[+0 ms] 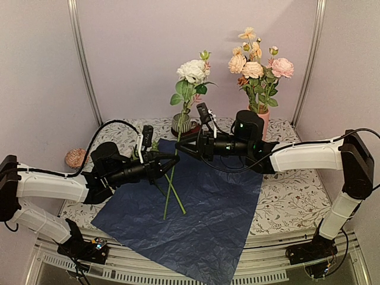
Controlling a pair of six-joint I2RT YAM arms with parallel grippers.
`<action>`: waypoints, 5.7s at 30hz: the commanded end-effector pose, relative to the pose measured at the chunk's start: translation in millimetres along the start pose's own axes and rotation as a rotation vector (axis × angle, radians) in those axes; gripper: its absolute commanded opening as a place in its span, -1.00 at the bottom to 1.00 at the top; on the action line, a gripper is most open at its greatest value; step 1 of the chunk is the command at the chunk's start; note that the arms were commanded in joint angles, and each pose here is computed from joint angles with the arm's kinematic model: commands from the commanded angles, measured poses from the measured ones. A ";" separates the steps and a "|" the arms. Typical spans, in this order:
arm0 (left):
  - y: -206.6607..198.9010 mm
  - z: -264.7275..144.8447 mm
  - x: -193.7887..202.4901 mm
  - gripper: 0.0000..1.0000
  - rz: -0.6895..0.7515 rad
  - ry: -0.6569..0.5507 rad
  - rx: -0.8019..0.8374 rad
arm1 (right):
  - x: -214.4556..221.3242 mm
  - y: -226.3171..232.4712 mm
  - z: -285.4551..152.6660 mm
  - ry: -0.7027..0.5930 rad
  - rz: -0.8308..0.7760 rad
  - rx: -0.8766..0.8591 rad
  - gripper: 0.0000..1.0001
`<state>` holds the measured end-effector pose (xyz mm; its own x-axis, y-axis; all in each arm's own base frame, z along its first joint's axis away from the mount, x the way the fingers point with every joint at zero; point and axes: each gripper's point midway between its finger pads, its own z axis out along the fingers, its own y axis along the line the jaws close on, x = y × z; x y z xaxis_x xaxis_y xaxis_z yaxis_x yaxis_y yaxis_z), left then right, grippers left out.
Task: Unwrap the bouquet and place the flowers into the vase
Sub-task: Pass from the left arm to the right, then place the fake flower in the vase.
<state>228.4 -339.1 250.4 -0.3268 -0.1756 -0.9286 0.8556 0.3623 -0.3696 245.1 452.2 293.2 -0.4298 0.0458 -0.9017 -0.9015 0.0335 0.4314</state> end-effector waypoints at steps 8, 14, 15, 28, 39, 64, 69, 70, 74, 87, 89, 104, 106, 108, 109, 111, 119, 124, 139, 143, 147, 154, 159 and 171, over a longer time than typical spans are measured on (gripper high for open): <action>-18.7 3.9 -15.0 -1.00 0.049 -0.043 0.072 | -9.3 6.8 6.2 -0.025 -0.014 -0.038 -0.34; -20.0 4.0 -14.6 -1.00 0.052 -0.041 0.077 | -10.9 6.8 4.4 -0.032 -0.018 -0.029 -0.58; -19.7 3.9 -14.0 -1.00 0.052 -0.040 0.076 | -10.5 6.6 4.3 -0.033 -0.018 -0.027 -0.65; -20.8 -1.5 -12.1 -0.75 0.062 -0.046 0.079 | -20.4 3.8 -7.2 -0.080 -0.040 0.042 -0.96; -17.4 -8.4 -9.4 0.06 0.055 -0.043 0.052 | -24.3 -11.9 -28.6 -0.093 -0.069 0.185 -0.96; 8.4 -30.3 -13.3 0.96 0.066 -0.054 -0.134 | -64.2 -40.6 -118.6 -0.081 -0.307 0.703 -0.95; 11.5 -34.9 -16.8 0.96 0.081 -0.060 -0.165 | -94.7 -42.5 -152.9 -0.075 -0.384 0.902 -0.95; 12.1 -35.3 -16.4 0.96 0.084 -0.058 -0.169 | -104.1 -40.1 -159.5 -0.077 -0.411 0.937 -0.95; 13.8 -36.4 -16.2 0.96 0.086 -0.058 -0.179 | -143.9 -21.4 -186.0 -0.130 -0.484 1.039 -0.94; 12.7 -36.7 -16.4 0.96 0.088 -0.060 -0.172 | -254.6 38.5 -251.1 -0.318 -0.649 1.287 -0.94; 12.3 -36.8 -15.7 0.96 0.087 -0.060 -0.170 | -259.9 37.3 -256.1 -0.322 -0.665 1.333 -0.94; 13.5 -35.5 -12.0 0.96 0.091 -0.055 -0.168 | -263.4 16.8 -253.0 -0.317 -0.707 1.402 -0.94; 13.3 -35.3 -12.3 0.96 0.089 -0.055 -0.166 | -259.5 8.4 -251.6 -0.308 -0.698 1.390 -0.94; 13.2 -35.6 -11.8 0.96 0.090 -0.053 -0.166 | -256.1 0.8 -250.9 -0.313 -0.677 1.375 -0.94; 12.8 -35.7 -12.0 0.96 0.092 -0.053 -0.165 | -254.9 -2.3 -250.8 -0.313 -0.673 1.372 -0.94; 13.0 -36.3 -13.1 0.96 0.093 -0.054 -0.168 | -252.1 -7.7 -250.0 -0.316 -0.667 1.367 -0.94; 13.4 -37.2 -13.0 0.96 0.093 -0.056 -0.172 | -241.2 -31.9 -249.7 -0.300 -0.635 1.362 -0.94; 12.9 -36.5 -13.8 0.96 0.097 -0.055 -0.171 | -232.4 -41.9 -253.9 -0.284 -0.613 1.376 -0.94; 12.8 -37.3 -16.1 0.96 0.096 -0.049 -0.178 | -193.8 -85.2 -261.3 -0.204 -0.482 1.400 -0.91; 12.5 -38.3 -17.3 0.96 0.097 -0.053 -0.180 | -171.7 -104.6 -265.4 -0.171 -0.411 1.386 -0.91; 14.1 -38.0 -16.0 0.96 0.095 -0.046 -0.186 | -142.8 -127.5 -270.2 -0.147 -0.302 1.362 -0.89; 15.8 -37.6 -13.3 0.96 0.089 -0.039 -0.192 | -95.2 -161.6 -278.2 -0.103 -0.160 1.369 -0.71; 17.4 -36.6 -10.6 0.96 0.078 -0.031 -0.197 | -96.1 -156.6 -271.5 -0.068 -0.133 1.329 0.14; 21.2 -32.3 -7.8 0.96 0.071 -0.024 -0.207 | -125.2 -94.3 -260.0 -0.086 -0.128 1.136 0.29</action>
<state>235.0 -296.7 244.1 -0.2577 -0.1557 -0.9536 0.7737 0.5580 -0.3001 392.1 175.7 316.0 -0.3291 -0.0077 -0.9443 -0.2651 0.9605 0.0845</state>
